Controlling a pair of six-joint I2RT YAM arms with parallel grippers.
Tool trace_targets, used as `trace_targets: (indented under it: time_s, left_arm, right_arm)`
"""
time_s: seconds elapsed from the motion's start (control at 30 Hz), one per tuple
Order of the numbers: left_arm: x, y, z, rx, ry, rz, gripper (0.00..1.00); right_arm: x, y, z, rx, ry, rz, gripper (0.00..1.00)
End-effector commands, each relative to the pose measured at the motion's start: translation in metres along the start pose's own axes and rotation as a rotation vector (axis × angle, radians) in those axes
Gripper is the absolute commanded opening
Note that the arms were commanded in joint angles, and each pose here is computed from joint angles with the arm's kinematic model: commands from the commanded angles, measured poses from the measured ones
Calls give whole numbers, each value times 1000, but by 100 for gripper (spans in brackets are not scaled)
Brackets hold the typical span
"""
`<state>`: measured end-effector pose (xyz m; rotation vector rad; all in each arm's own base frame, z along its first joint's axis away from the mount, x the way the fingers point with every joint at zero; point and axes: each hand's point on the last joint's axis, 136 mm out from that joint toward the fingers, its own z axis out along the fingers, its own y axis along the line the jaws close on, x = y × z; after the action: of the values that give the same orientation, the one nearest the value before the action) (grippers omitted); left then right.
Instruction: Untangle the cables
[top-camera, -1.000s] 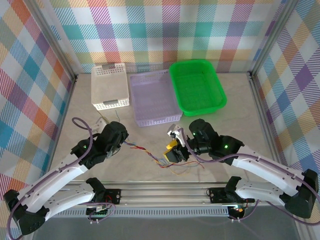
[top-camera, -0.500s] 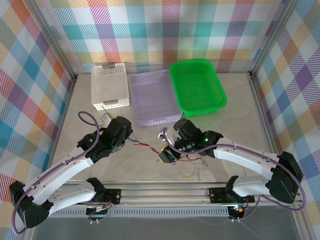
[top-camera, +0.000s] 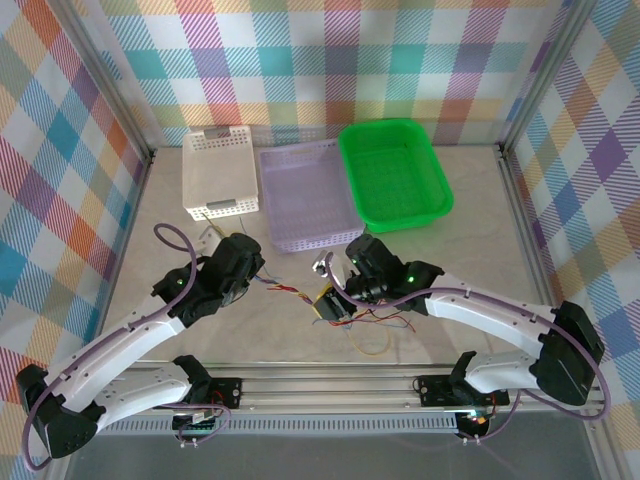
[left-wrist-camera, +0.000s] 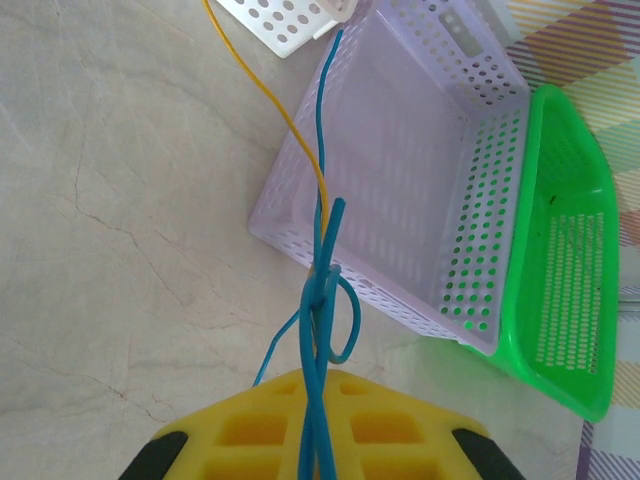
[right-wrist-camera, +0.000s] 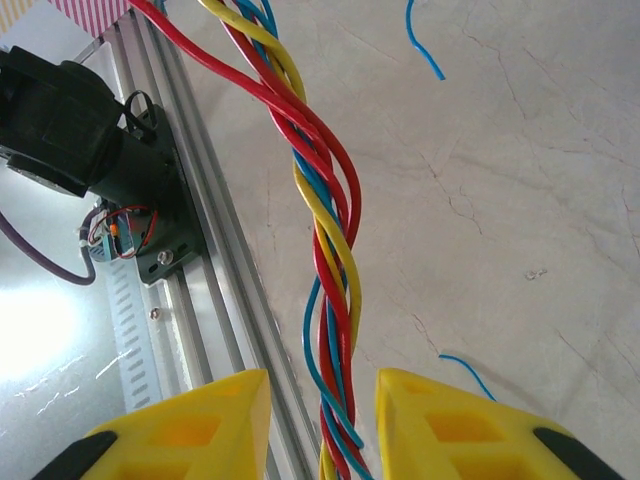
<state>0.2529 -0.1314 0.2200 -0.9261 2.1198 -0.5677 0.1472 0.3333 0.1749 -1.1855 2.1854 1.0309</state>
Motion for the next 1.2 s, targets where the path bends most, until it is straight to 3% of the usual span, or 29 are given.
trace_targets:
  time_s: [0.0,0.1,0.33,0.6,0.73,1.07,1.17]
  left_arm:
    - [-9,-6,-4,28,-22,-29,0]
    - [-7,-6,-3,31,-17,-31,0]
    - [-9,-2,-5,29,-23,-32,0]
    - [-20,20,-15,-25,-73,36,0]
    - [-24,34,-18,-63,-91,80,0]
    - [-27,48,-18,-115,-85,146,0]
    - [-24,46,-17,-103,-69,142,0]
  right_arm:
    - [-9,3,1,-14,-26,-15,35]
    - [-9,1,4,-10,-21,-14,33]
    - [-10,-3,5,10,-19,-17,0]
    - [-13,-45,-32,294,-97,31,0]
    - [-17,-58,-63,345,-178,88,0]
    - [-25,-65,-114,396,-290,154,0]
    - [-28,-43,-105,250,-296,136,0]
